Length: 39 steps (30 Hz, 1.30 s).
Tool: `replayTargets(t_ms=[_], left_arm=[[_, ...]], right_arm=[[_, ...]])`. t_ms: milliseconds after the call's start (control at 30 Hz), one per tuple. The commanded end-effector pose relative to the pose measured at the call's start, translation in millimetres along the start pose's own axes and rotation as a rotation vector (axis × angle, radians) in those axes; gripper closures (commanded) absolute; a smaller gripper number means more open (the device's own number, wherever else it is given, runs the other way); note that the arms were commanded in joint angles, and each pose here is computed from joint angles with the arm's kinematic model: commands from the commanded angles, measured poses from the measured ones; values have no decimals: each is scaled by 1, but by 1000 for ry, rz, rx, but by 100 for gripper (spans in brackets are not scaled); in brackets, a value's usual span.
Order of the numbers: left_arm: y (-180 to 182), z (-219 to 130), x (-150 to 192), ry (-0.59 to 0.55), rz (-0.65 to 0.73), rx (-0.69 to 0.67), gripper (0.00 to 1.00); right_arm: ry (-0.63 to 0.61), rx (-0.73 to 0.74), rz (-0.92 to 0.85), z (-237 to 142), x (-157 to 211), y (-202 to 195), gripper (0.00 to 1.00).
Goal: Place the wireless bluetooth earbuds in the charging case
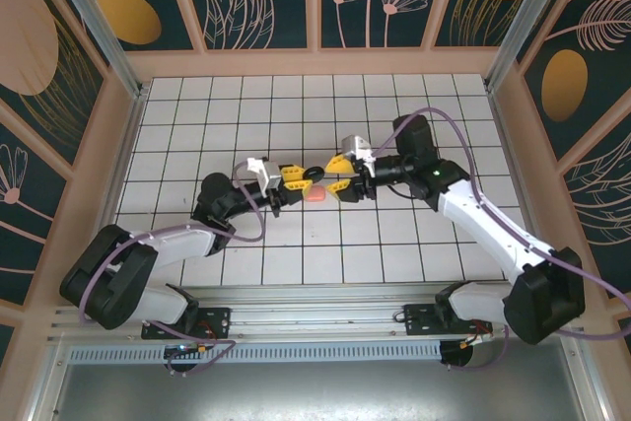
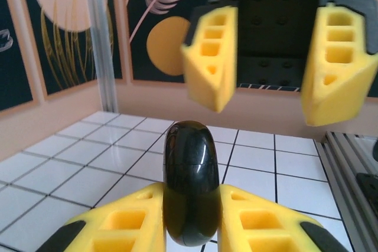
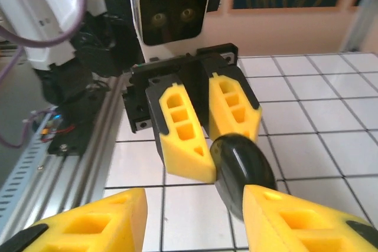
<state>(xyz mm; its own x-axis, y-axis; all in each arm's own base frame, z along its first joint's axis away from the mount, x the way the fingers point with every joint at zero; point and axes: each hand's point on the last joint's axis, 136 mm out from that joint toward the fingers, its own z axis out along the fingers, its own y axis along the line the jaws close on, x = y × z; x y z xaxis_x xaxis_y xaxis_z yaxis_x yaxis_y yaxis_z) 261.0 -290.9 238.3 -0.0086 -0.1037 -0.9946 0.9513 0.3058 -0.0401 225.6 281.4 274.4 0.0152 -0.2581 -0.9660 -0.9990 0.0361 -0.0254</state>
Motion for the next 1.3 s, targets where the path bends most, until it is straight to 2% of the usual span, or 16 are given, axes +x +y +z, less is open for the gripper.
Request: replayTargets(t_ms=[0, 233, 400, 633, 867, 1000, 1067, 1100, 1133, 1167, 1200, 1233, 1267], left_arm=[[23, 11, 17, 69, -197, -78, 78], [44, 33, 89, 308, -580, -122, 77], [46, 43, 135, 428, -776, -116, 77], [55, 41, 192, 690, -812, -236, 73], [66, 46, 206, 770, -828, -276, 68], [80, 44, 204, 784, -776, -345, 56], [90, 43, 192, 760, -731, -389, 50], [98, 41, 184, 742, -701, -421, 39], [107, 37, 174, 716, -674, -458, 7], [118, 32, 162, 682, -649, -498, 2], [130, 22, 149, 642, -628, -553, 1], [146, 9, 133, 588, -602, -616, 1], [159, -4, 118, 534, -582, -672, 1]], right_arm=[[-89, 213, 109, -17, -11, -31, 52], [-99, 528, 428, -39, 28, -72, 50], [-70, 702, 610, -55, 65, -90, 50], [-77, 804, 710, -73, 91, -96, 50], [-62, 838, 737, -82, 101, -96, 51], [-60, 874, 746, -92, 107, -97, 49], [-66, 912, 740, -101, 110, -100, 46], [-64, 932, 731, -105, 114, -102, 43], [-55, 968, 716, -113, 119, -105, 38], [-47, 1017, 705, -121, 124, -109, 32], [-43, 1074, 689, -132, 129, -114, 26], [-46, 1130, 669, -144, 134, -119, 9], [-55, 1180, 655, -156, 139, -124, 1]])
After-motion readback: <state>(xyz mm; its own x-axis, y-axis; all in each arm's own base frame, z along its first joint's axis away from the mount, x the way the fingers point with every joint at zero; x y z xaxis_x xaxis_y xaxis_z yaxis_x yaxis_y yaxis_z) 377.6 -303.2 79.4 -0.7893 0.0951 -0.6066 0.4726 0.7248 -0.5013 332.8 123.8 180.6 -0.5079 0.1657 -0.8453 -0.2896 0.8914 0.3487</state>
